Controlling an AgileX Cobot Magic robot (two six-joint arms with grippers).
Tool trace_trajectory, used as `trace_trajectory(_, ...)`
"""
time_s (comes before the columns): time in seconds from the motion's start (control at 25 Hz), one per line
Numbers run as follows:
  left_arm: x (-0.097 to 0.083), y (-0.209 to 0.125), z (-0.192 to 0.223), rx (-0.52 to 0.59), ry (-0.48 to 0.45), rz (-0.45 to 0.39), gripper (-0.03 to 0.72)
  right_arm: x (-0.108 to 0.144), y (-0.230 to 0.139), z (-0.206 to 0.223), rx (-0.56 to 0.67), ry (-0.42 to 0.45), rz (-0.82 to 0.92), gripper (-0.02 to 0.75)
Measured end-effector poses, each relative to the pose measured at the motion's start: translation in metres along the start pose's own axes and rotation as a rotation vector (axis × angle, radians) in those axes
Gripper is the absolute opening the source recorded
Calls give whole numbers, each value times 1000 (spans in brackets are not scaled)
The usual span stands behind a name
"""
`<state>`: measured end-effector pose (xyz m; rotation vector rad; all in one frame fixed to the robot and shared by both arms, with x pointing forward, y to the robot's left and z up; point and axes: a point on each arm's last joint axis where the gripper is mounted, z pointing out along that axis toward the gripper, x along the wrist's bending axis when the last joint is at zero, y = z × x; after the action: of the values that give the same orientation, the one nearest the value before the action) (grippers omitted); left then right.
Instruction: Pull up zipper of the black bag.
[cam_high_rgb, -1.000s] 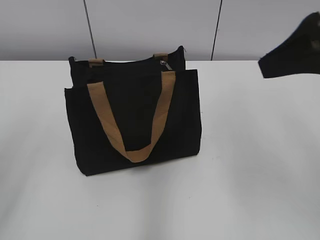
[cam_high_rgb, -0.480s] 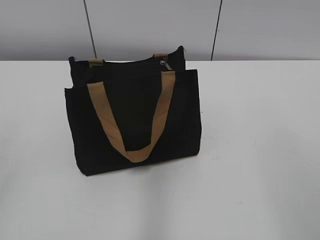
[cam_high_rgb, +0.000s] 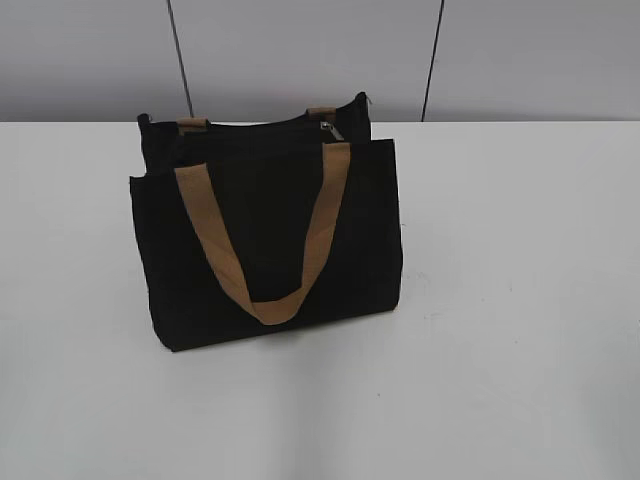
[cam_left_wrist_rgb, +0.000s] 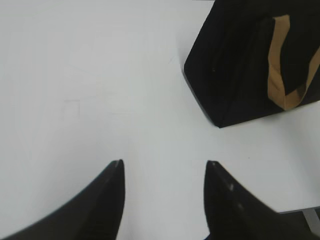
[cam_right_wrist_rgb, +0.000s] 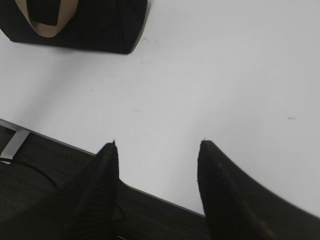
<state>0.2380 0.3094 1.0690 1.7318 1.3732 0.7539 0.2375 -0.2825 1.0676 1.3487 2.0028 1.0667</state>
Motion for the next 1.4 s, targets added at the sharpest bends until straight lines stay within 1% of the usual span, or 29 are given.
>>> trace_trajectory(0.16,-1,-4,11,-4,-7,3,388,-1,-16,4,-4,-21,3,402)
trace_trajectory(0.52,-1,-3,11,-18,-8,6,387,-7,-20,11,-35,-80,15,402)
trace_trajectory(1.12,-1,-3,11,-19,-8,6,387,-8,-20,11,-41,-88,17,402)
trace_trajectory(1.28,-1,-5,9,-38,17,-10,387,-8,-20,11,-41,-102,26,402)
trace_trajectory(1.4,-1,-9,2,-83,62,-39,387,-8,-20,11,-41,-133,47,402)
